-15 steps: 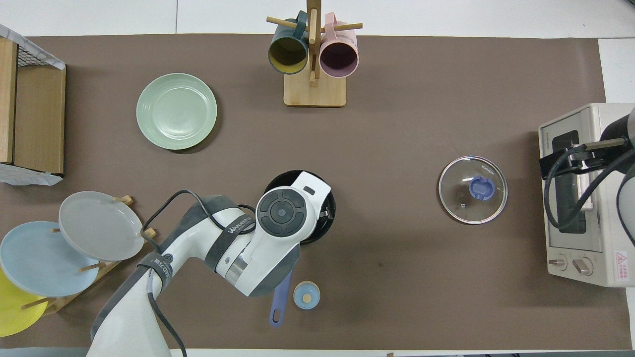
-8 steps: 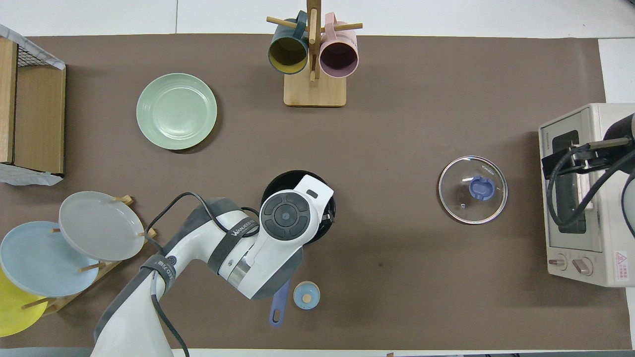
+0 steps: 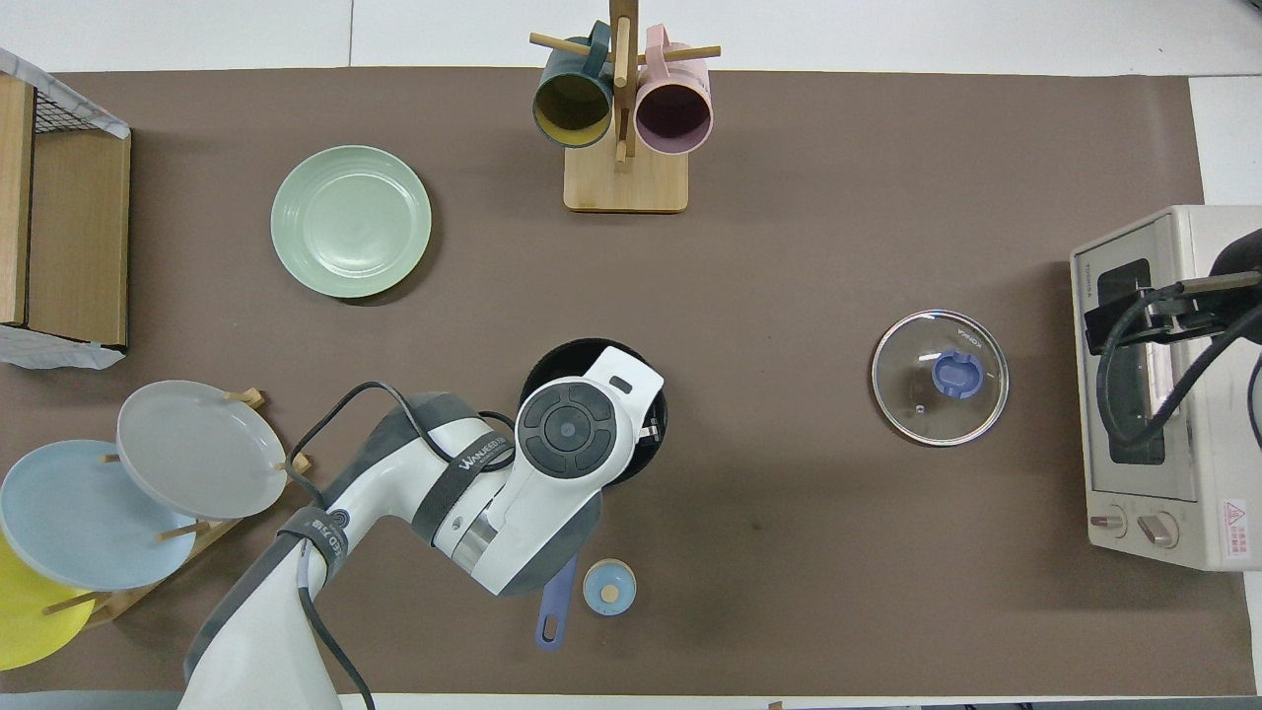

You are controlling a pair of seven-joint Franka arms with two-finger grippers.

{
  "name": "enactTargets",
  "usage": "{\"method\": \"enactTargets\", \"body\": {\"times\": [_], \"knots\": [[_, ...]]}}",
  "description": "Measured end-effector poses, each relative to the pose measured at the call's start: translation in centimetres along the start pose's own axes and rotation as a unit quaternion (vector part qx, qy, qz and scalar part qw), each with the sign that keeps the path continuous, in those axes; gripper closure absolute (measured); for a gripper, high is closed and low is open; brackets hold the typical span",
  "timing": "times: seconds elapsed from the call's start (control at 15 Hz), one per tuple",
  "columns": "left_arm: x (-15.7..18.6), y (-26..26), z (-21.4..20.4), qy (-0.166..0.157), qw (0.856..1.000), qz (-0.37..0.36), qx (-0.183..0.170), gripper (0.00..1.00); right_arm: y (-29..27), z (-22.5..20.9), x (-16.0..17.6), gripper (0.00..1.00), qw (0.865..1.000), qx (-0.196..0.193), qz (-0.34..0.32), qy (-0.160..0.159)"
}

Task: Transfer potato from pot to plate
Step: 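Grasp the yellow potato inside the saucepan with the left gripper, then carry the potato with the left gripper over the pale green plate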

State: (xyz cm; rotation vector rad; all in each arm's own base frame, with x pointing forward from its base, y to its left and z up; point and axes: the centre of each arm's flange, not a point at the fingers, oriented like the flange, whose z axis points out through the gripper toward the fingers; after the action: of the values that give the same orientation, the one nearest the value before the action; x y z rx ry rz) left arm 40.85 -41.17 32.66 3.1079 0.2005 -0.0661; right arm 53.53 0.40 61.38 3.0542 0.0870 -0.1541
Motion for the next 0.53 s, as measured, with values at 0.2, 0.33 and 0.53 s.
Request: {"method": "enactTargets", "body": {"times": [0.2,0.33,0.53], "knots": [[0.1,-0.1,-0.4,-0.009,1.000,-0.001,0.011,0.40,0.1,0.0,0.0,0.00,1.000,0.000,0.001,-0.001],[0.9,0.0,-2.8,-0.018,1.000,-0.006,0.023,0.40,0.1,0.1,-0.1,0.00,1.000,0.000,0.001,-0.005],[4.8,-2.1,-10.0,-0.028,0.999,-0.031,0.025,0.40,0.1,0.1,-0.1,0.00,1.000,0.000,0.001,-0.005]]}}
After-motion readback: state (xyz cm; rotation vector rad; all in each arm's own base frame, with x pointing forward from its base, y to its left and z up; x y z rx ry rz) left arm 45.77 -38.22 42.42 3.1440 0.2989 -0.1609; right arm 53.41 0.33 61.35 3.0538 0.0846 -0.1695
